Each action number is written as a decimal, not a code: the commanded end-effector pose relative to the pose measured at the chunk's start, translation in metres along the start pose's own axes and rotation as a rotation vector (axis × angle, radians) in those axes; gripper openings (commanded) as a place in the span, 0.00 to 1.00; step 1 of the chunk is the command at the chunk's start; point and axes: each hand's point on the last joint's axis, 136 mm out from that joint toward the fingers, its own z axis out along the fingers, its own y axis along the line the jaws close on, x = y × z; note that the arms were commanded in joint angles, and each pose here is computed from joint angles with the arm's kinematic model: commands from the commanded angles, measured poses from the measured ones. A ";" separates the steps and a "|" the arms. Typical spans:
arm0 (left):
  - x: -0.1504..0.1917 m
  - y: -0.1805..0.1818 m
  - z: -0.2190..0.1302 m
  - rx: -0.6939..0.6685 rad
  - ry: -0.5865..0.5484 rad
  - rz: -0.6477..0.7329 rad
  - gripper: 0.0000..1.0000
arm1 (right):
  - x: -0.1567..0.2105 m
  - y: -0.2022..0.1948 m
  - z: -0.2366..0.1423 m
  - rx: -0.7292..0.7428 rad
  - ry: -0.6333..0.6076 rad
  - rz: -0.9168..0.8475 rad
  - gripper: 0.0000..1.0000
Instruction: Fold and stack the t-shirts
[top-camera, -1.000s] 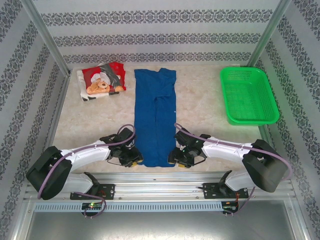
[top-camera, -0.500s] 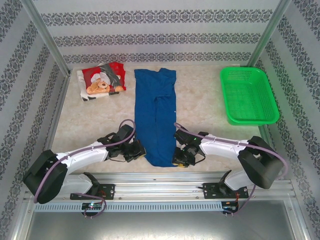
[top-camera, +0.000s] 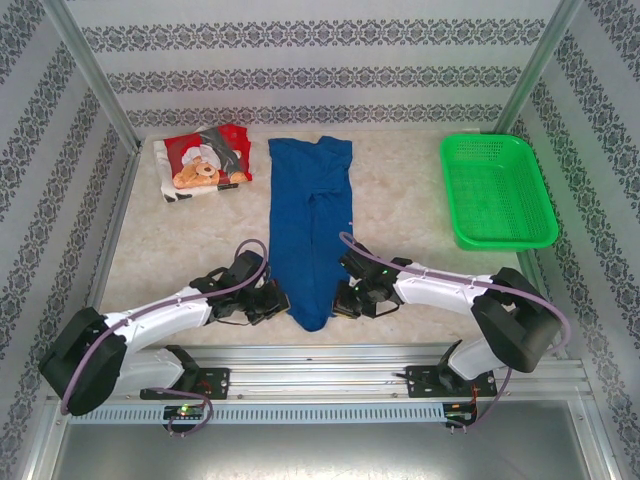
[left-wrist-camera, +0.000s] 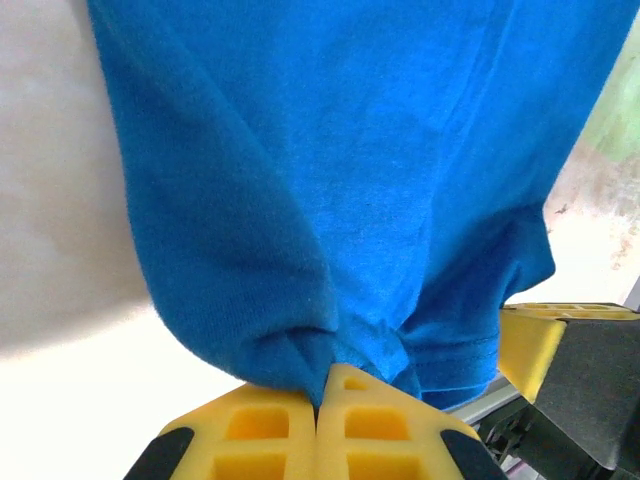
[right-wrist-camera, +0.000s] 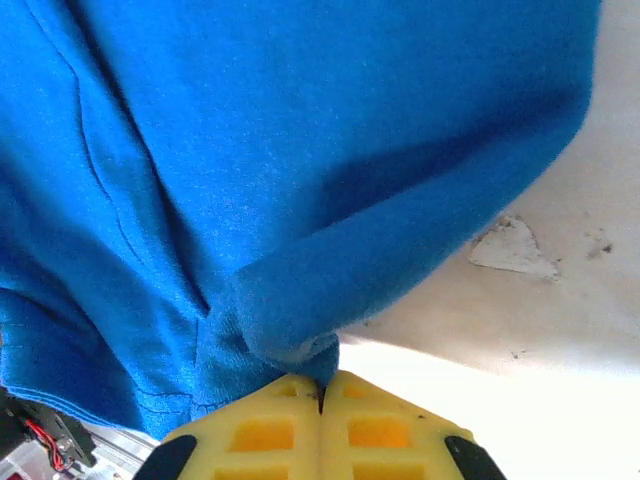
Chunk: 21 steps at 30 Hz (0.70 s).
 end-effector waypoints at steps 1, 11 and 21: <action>-0.008 -0.009 -0.015 0.008 -0.049 0.036 0.00 | -0.005 0.002 -0.014 0.006 -0.035 -0.006 0.00; -0.049 -0.040 -0.063 0.080 -0.170 0.015 0.00 | -0.032 0.005 -0.076 -0.031 -0.142 0.030 0.00; -0.117 -0.071 -0.083 0.142 -0.234 0.022 0.00 | -0.105 0.041 -0.118 -0.088 -0.226 -0.013 0.00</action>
